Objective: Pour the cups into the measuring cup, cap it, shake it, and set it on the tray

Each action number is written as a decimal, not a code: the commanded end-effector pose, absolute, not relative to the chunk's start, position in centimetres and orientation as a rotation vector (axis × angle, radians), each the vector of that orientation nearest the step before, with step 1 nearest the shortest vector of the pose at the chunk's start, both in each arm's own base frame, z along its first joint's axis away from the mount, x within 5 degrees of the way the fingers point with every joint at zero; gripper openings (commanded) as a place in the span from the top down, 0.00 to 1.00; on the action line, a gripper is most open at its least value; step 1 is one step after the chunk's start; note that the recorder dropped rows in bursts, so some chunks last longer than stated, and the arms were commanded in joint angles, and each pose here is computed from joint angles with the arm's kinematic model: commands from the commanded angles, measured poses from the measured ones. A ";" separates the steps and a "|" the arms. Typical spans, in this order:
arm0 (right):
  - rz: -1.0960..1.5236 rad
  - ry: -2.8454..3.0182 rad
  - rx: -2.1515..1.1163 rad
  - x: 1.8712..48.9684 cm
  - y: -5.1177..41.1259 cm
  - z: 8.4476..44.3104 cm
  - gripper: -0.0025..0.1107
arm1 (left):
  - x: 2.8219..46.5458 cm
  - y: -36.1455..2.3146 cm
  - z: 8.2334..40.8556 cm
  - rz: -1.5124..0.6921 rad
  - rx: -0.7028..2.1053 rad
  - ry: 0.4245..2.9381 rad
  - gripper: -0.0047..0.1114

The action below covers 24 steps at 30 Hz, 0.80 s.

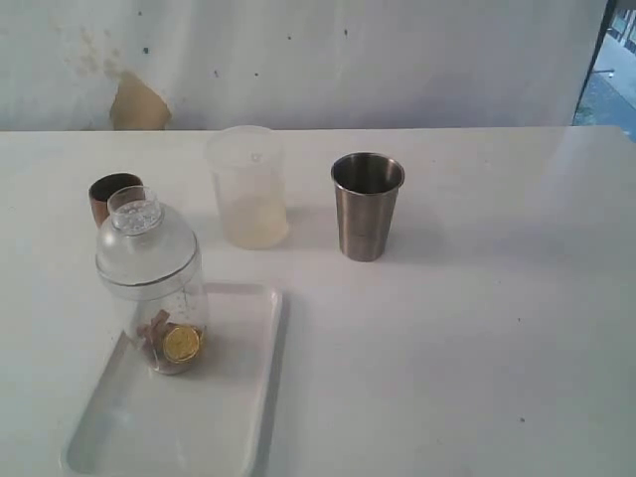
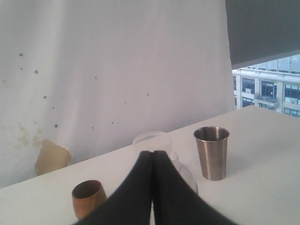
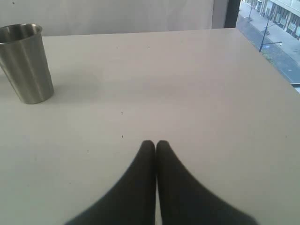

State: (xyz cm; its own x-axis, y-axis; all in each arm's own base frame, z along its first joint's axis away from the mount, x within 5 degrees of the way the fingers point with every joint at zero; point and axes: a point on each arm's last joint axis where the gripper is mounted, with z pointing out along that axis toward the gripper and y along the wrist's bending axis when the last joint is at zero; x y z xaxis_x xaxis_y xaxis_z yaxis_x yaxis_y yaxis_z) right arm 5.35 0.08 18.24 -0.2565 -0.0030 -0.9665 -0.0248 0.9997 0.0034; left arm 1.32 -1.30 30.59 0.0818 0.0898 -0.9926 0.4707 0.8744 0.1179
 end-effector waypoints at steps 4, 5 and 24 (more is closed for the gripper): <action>0.014 1.826 -0.021 5.4 0.1 18.2 0.98 | 1.1 -1.3 30.9 -0.319 0.435 1.474 0.96; 0.014 1.826 -0.021 5.4 0.1 18.2 0.98 | 1.1 -1.3 31.0 -0.328 0.430 1.470 0.96; 0.026 1.826 -0.005 5.4 0.1 18.2 0.98 | 1.0 -1.4 30.9 -0.349 0.431 1.481 0.96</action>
State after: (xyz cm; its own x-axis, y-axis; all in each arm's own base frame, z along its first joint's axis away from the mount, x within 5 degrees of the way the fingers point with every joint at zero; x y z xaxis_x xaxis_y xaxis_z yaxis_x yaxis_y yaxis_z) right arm 5.35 0.08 18.24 -0.2568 0.0089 -0.9664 -0.0217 0.9997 0.0150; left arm 1.18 -1.41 30.62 0.0587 0.0543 -0.9968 0.4762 0.8761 0.0758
